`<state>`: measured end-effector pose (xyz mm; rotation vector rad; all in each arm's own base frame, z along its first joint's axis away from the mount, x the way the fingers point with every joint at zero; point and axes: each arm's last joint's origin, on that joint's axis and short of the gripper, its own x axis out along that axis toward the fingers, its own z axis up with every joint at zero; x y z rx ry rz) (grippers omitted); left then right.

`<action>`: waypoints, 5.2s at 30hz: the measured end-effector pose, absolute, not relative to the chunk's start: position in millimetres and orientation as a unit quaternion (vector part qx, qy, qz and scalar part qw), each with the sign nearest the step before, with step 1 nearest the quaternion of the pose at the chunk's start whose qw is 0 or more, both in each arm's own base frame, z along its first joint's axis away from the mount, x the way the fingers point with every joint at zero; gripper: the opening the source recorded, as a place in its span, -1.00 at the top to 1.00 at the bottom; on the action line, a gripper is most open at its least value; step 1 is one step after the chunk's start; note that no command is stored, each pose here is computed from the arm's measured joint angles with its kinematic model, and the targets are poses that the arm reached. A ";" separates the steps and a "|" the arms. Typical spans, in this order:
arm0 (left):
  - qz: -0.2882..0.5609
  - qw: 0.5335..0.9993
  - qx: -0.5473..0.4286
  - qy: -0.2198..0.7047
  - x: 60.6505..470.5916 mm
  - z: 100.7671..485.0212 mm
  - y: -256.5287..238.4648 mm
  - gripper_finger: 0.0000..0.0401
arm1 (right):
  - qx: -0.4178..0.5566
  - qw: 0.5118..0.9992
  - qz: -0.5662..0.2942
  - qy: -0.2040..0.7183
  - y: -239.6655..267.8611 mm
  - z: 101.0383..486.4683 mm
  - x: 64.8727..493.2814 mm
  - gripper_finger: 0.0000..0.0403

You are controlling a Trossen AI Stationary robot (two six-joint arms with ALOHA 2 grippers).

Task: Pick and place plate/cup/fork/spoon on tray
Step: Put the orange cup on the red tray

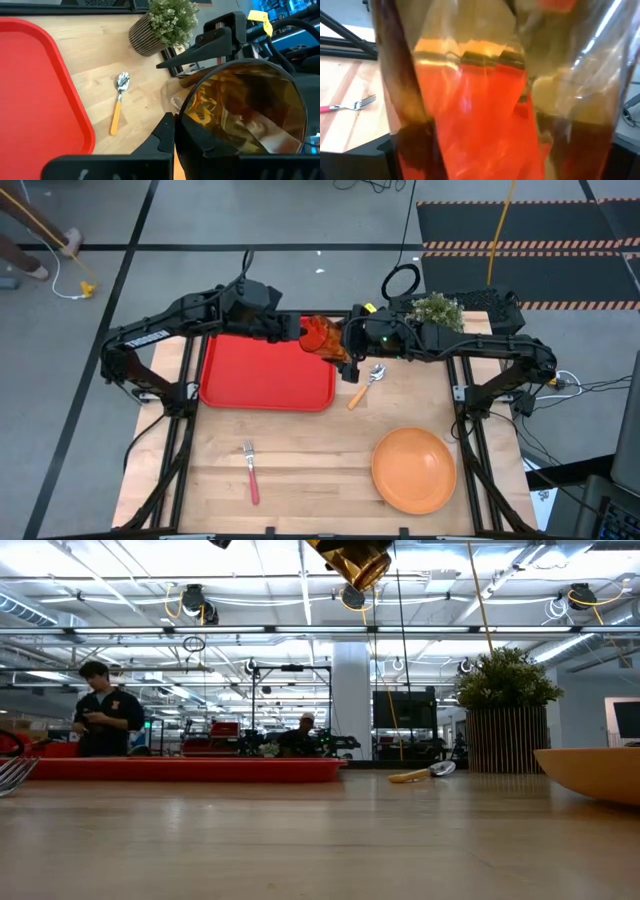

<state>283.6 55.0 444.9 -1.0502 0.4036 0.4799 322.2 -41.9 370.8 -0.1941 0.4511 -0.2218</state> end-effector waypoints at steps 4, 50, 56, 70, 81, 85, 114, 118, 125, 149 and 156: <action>0.222 0.821 -0.488 0.194 283.4 444.6 55.2 0.96 | -0.088 0.966 -0.101 0.221 -40.7 370.8 322.6 -0.98; 0.242 0.814 -0.441 0.292 242.0 437.2 93.2 0.97 | -0.044 0.940 -0.164 0.298 -53.4 356.7 312.6 -0.99; 0.256 0.816 -0.438 0.277 220.7 445.9 97.6 0.97 | -0.038 0.933 -0.168 0.317 -57.1 353.4 309.7 -0.99; 0.357 0.759 -0.407 0.363 175.3 435.1 114.1 0.97 | 0.017 0.922 -0.185 0.339 -58.4 348.2 305.3 -0.99; 0.421 0.710 -0.388 0.410 149.1 426.0 132.5 0.97 | 0.042 0.924 -0.181 0.333 -49.5 348.2 306.9 -0.99; 0.432 0.693 -0.391 0.425 142.6 416.4 142.3 0.97 | 0.042 0.924 -0.181 0.333 -49.8 348.3 306.9 -0.99; 0.520 0.634 -0.407 0.403 115.3 332.6 208.5 0.97 | 0.041 0.922 -0.181 0.341 -49.7 347.3 305.9 -0.99; 0.540 0.630 -0.407 0.382 114.4 324.6 214.3 0.95 | 0.041 0.922 -0.181 0.340 -49.7 347.3 305.9 -0.99; 0.560 0.614 -0.430 0.353 115.5 315.9 217.5 0.97 | 0.050 0.921 -0.185 0.339 -49.7 347.3 305.9 -0.99; 0.619 0.540 -0.470 0.323 121.5 305.4 221.7 0.97 | 0.100 0.894 -0.109 0.424 -40.8 344.4 281.0 -0.99; 0.632 0.532 -0.459 0.326 125.5 300.3 220.5 0.95 | 0.079 0.908 -0.101 0.399 -36.8 367.8 251.2 -0.99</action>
